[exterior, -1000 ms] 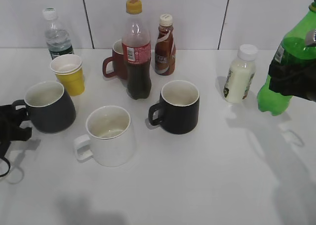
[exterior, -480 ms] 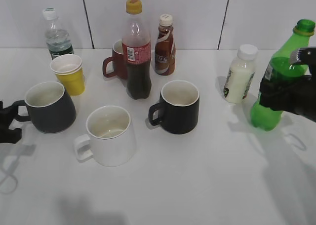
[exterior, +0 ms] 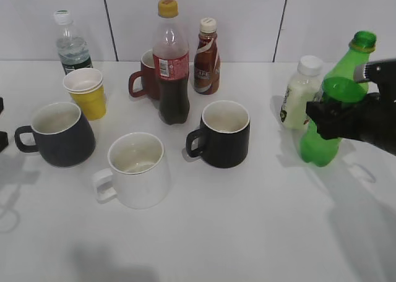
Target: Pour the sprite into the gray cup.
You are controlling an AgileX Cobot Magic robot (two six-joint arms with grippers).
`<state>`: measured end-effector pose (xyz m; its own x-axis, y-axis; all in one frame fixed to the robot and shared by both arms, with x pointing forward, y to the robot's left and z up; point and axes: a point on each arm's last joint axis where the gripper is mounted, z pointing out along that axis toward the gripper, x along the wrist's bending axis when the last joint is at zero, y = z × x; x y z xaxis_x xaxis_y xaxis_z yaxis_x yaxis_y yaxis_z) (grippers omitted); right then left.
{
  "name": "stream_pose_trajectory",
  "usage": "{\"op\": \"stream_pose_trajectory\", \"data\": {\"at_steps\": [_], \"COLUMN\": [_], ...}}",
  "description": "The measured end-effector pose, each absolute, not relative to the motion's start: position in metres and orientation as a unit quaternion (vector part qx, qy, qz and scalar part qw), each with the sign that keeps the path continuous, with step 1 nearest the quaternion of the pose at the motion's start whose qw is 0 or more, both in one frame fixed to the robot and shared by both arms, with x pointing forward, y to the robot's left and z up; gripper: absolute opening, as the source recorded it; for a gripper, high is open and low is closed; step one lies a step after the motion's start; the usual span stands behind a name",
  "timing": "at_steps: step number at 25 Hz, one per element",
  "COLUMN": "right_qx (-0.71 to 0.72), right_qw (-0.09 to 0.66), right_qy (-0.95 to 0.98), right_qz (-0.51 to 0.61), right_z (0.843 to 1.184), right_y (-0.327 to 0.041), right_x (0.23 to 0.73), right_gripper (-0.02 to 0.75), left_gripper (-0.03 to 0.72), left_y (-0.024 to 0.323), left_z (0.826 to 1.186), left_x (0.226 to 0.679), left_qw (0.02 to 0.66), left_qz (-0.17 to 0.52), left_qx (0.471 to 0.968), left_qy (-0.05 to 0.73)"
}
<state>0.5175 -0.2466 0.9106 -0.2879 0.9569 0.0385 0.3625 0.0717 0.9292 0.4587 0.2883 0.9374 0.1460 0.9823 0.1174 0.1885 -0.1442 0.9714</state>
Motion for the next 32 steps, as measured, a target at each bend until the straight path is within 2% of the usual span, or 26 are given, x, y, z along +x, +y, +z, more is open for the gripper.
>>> {"op": "stream_pose_trajectory", "data": {"at_steps": [4,7,13,16,20,26,32], "right_qx": [0.481,0.463,0.482,0.496,0.546,0.592,0.617], "right_qw": [0.349,0.38,0.419,0.432,0.416,0.328,0.264], "right_qy": [0.638,0.619,0.593,0.58,0.587,0.643,0.675], "right_qz": [0.49,0.508,0.491,0.479,0.429,0.358,0.306], "right_z": [0.935,0.978,1.09,1.118,1.126,1.111,1.07], "right_y": [-0.246,-0.248,-0.262,-0.271,-0.285,-0.289,-0.292], "right_x": [0.517,0.517,0.481,0.446,0.397,0.341,0.293], "right_gripper": [0.662,0.667,0.644,0.608,0.594,0.591,0.589], "left_gripper": [0.276,0.276,0.276,0.276,0.276,0.276,0.276], "left_y": [0.289,0.29,0.299,0.301,0.303,0.305,0.306], "left_z": [0.965,0.99,1.06,1.095,1.111,1.1,1.079], "left_x": [0.45,0.441,0.411,0.379,0.343,0.305,0.274], "left_qw": [0.478,0.486,0.409,0.384,0.359,0.313,0.28], "left_qz": [0.466,0.474,0.415,0.399,0.38,0.331,0.301], "left_qx": [0.579,0.565,0.586,0.594,0.603,0.617,0.627], "left_qy": [0.468,0.469,0.563,0.584,0.603,0.642,0.662]}}
